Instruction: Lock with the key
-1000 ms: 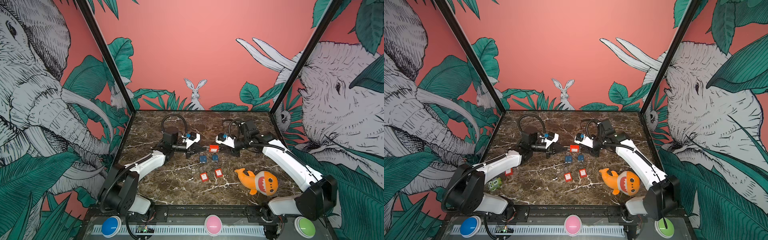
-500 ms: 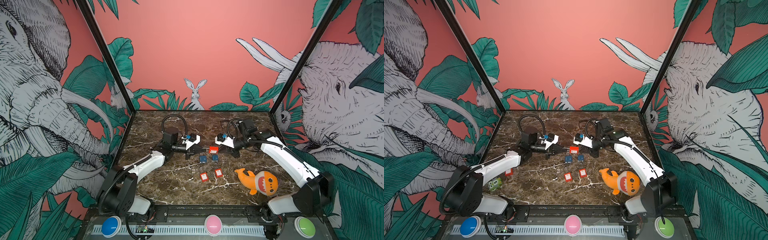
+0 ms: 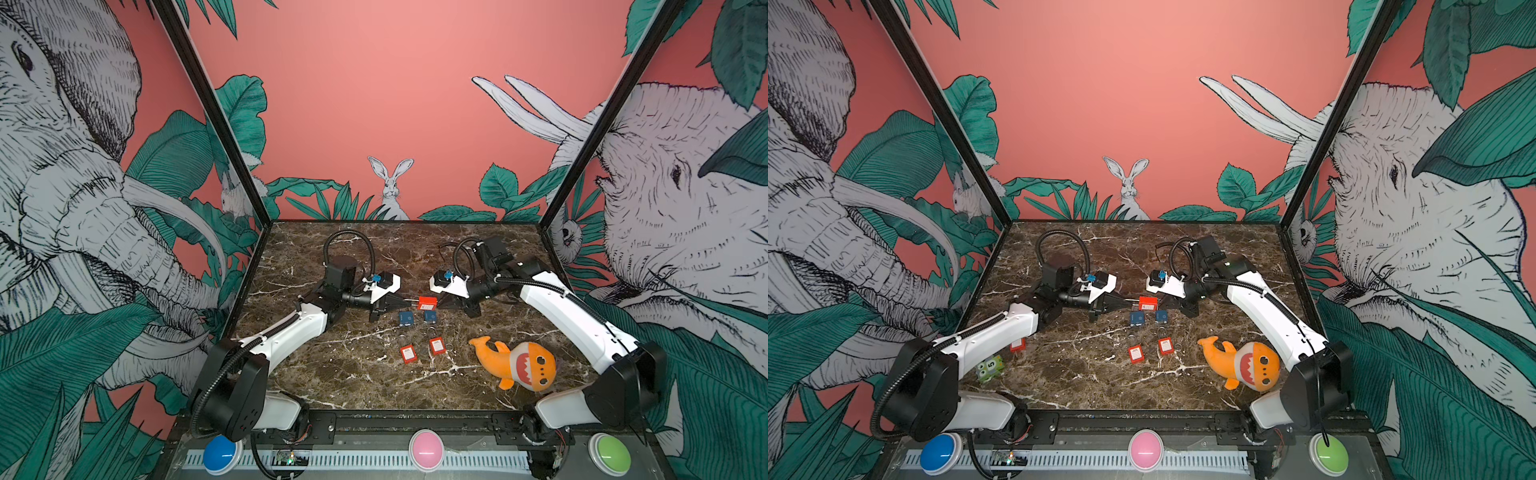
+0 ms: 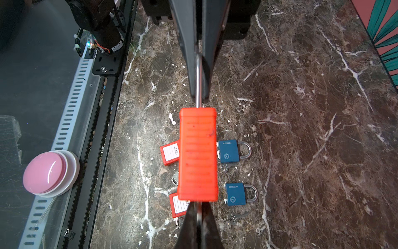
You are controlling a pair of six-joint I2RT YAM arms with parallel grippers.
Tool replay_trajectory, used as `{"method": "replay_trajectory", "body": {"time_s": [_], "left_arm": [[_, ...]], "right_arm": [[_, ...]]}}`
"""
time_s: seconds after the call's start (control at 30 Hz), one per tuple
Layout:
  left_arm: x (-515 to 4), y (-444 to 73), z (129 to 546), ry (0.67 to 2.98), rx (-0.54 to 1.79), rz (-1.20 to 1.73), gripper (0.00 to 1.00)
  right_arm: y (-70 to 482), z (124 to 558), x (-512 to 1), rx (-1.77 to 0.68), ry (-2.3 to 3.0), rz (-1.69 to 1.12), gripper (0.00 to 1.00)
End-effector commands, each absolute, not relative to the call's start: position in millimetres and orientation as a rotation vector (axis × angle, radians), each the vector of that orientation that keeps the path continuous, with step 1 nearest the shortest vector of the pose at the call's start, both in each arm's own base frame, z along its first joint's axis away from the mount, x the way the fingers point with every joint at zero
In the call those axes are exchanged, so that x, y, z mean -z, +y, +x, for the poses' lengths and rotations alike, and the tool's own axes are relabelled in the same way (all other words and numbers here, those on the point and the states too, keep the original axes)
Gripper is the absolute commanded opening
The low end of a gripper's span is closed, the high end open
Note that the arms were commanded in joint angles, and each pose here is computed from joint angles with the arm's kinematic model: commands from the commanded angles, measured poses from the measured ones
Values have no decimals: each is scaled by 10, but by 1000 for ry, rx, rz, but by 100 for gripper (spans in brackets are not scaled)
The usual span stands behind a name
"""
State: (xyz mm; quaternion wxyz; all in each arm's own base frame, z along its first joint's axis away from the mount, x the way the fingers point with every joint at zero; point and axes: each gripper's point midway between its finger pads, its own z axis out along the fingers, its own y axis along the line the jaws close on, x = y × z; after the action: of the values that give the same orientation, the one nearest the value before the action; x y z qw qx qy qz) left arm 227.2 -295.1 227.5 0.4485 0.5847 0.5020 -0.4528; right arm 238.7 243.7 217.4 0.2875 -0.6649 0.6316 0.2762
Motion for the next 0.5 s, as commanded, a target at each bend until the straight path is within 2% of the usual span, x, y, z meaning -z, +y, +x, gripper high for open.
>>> {"method": "replay_trajectory", "body": {"time_s": [0.0, 0.47], "left_arm": [[-2434, -2852, 2237, 1191, 1080, 1453, 0], [-2410, -2707, 2240, 1255, 1064, 1465, 0]], "right_arm": [[2341, 2304, -2149, -729, 1685, -1787, 0], [2236, 2354, -1976, -707, 1770, -1709, 0]]}}
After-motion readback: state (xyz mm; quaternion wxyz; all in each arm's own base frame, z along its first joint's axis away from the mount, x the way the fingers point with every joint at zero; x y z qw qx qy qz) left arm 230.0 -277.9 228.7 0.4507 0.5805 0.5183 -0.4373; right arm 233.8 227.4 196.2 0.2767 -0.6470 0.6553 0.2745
